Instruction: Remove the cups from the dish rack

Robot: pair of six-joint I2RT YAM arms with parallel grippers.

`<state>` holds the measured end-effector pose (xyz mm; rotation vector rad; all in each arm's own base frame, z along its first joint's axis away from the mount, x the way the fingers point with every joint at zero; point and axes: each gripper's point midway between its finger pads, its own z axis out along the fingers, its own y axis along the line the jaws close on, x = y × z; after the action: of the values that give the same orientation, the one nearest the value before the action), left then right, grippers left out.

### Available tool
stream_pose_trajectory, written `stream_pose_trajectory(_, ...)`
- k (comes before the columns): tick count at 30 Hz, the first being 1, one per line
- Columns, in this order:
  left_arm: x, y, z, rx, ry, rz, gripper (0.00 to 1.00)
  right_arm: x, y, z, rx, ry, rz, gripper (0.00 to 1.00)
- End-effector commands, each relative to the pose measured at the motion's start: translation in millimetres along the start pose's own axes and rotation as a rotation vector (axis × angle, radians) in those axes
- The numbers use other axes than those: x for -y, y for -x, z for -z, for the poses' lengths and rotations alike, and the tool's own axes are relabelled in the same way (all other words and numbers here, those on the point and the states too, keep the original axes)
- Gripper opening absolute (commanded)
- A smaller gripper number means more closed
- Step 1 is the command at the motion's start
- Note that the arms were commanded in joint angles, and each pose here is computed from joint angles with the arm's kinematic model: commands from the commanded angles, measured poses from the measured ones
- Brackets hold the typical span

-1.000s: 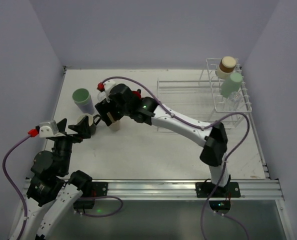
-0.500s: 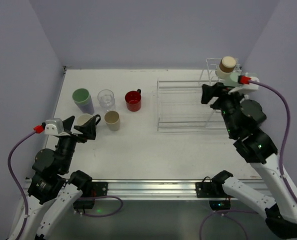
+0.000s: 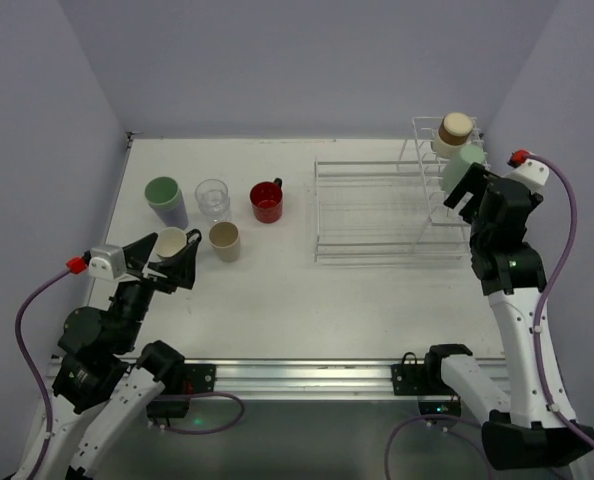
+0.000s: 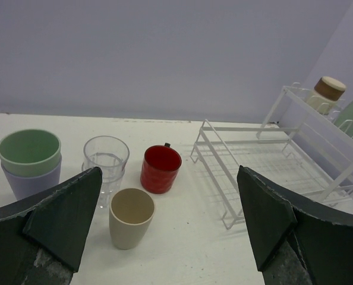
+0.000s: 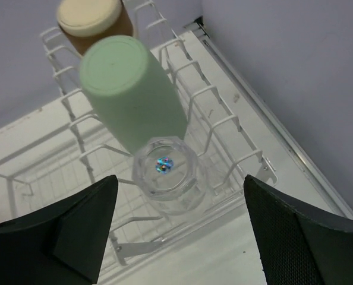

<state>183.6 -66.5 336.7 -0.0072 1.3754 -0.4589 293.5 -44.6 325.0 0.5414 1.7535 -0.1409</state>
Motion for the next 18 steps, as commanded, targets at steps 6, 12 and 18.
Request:
stream_pose_trajectory(6, 11.2, 11.4, 6.7, 0.048, -0.071, -0.002, 1.00, -6.2, -8.2, -20.5, -0.100, 0.025, 0.036, 0.85)
stream_pose_trajectory(12, 12.9, 11.7, 8.4, 0.049, -0.082, 0.003, 1.00, -11.8, -15.8, -33.6, -0.129, 0.030, 0.051, 0.78)
stream_pose_trajectory(18, 12.9, 11.1, 7.6, 0.046, -0.081, 0.000, 1.00, -16.0, -15.8, -43.4, -0.145, 0.027, 0.065, 0.68)
